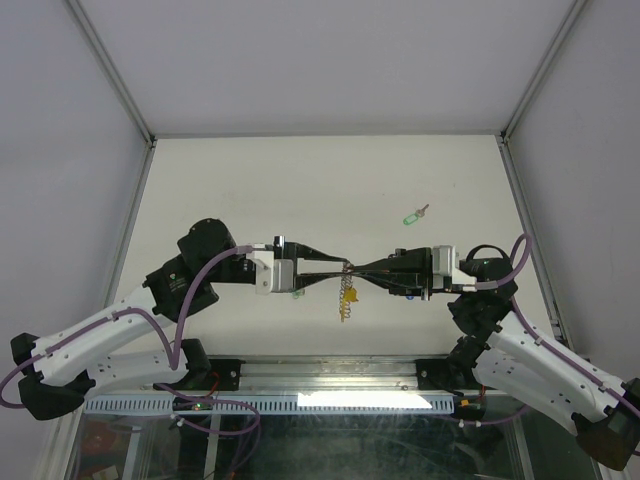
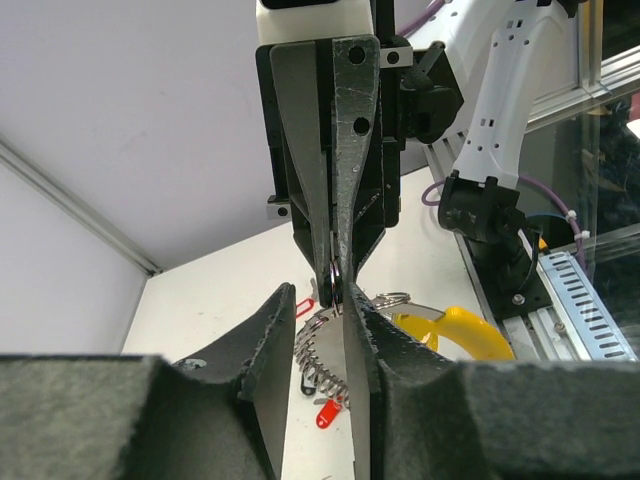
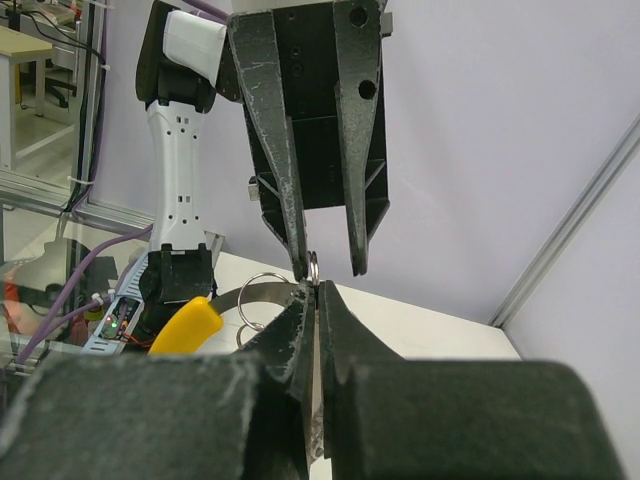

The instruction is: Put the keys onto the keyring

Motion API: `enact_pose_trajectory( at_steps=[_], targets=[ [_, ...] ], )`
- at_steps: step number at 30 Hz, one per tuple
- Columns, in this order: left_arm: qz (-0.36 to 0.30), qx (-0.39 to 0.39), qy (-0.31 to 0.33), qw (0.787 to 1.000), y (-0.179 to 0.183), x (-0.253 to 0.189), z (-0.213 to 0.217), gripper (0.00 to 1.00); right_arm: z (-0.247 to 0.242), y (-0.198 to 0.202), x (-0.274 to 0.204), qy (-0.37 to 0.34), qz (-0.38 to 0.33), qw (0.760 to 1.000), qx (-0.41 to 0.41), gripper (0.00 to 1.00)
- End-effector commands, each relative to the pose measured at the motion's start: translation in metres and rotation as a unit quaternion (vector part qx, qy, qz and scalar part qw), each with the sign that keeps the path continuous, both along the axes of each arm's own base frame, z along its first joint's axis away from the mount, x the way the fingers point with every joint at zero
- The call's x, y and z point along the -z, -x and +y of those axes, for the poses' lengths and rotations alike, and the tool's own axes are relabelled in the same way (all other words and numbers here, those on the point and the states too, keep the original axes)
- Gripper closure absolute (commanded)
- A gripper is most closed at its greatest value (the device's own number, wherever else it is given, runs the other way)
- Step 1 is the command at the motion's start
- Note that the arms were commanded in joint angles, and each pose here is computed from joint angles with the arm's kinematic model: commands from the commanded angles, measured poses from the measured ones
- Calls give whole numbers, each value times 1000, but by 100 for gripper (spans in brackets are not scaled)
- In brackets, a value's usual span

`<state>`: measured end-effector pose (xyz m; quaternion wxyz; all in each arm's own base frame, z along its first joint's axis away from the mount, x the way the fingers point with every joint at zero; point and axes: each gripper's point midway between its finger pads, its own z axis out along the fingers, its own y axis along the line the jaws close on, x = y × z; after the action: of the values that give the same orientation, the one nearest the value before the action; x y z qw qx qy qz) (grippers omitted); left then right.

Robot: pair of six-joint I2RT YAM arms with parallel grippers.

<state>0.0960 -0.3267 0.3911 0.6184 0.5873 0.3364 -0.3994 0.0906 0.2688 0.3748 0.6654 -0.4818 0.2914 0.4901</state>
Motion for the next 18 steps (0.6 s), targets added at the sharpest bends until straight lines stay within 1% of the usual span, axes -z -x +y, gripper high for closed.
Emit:
enact_pose_trajectory(
  at_steps=[1,6,8,13,18],
  targets=[
    [-16,13,25,999,6,-16,-1,80,-7,6,-29,-36,-32,999,5,100],
    [-14,8,22,1000,3,-14,-2,88,-7,6,-29,-35,-33,999,4,100],
    [-13,5,21,1000,2,-12,-3,89,-8,7,-30,-36,-33,999,4,100],
    [-10,2,17,1000,0,-9,-4,84,-9,8,-32,-38,-35,999,4,100],
    [-8,1,13,1000,-1,-7,-5,88,-9,9,-34,-40,-37,999,3,100]
  ],
)
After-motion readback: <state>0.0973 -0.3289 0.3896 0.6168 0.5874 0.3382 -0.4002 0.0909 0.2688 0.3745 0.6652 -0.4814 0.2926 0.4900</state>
